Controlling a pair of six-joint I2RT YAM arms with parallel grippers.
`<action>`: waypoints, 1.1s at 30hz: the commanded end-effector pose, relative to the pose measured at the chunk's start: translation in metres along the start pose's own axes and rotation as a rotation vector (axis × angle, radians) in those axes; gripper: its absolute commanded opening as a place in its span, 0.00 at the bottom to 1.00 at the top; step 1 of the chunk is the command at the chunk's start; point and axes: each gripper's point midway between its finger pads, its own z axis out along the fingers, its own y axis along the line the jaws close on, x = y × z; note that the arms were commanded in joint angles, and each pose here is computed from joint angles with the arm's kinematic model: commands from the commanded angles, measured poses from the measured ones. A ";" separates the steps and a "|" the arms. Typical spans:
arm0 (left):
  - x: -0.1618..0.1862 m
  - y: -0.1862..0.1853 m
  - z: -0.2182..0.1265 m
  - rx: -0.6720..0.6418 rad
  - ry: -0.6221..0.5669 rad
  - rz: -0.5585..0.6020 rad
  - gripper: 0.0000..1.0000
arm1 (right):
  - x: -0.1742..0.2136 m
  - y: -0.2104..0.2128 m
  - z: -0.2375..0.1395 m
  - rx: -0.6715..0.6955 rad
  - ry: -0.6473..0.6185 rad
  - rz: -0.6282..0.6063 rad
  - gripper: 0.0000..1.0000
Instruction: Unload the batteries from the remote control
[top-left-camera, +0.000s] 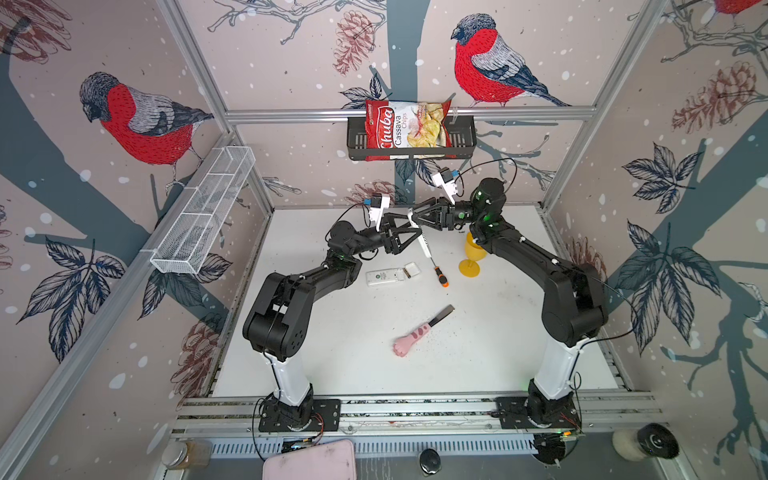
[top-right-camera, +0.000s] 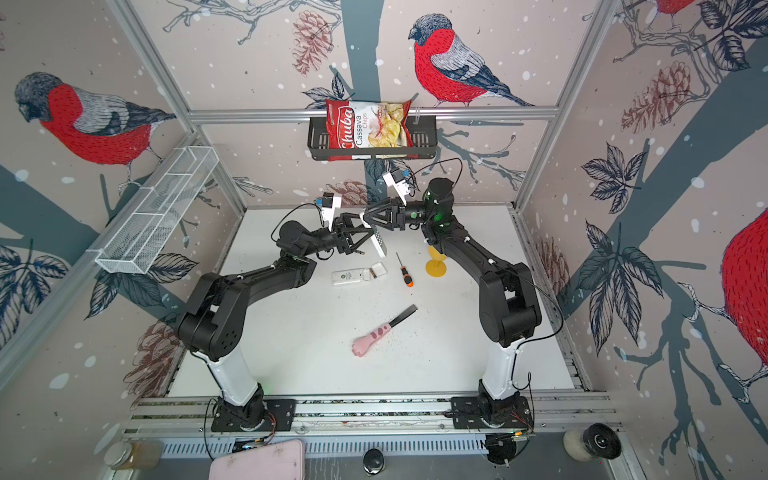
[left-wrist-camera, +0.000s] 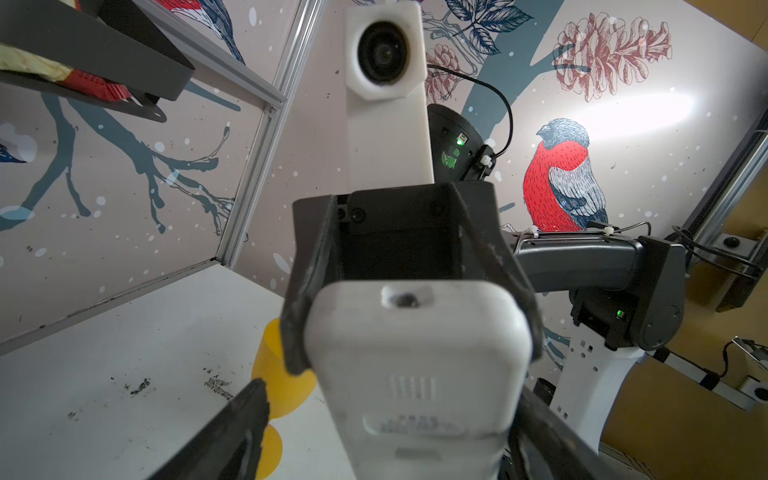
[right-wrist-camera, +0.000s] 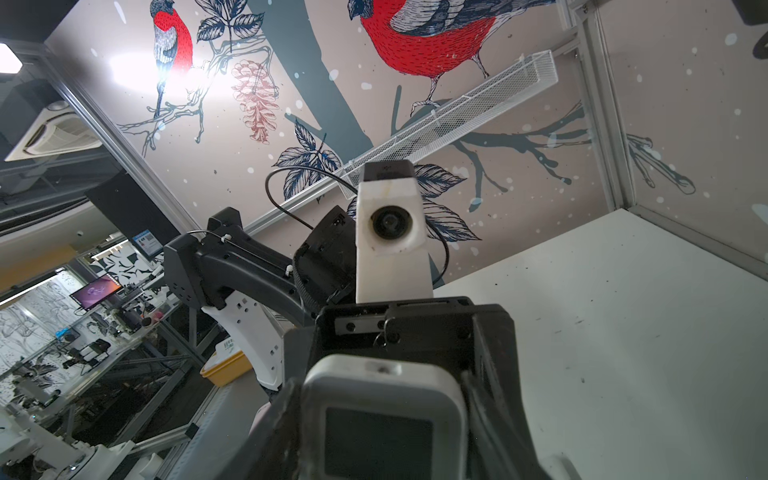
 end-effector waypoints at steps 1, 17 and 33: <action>-0.006 -0.009 0.001 0.043 -0.010 0.040 0.85 | -0.005 0.003 0.002 -0.017 -0.004 -0.031 0.18; -0.002 -0.001 0.003 0.067 -0.029 0.006 0.64 | -0.005 -0.007 0.004 -0.025 -0.003 -0.013 0.19; 0.000 0.017 -0.001 -0.044 -0.060 -0.032 0.43 | -0.003 -0.039 -0.001 0.112 0.003 0.011 0.66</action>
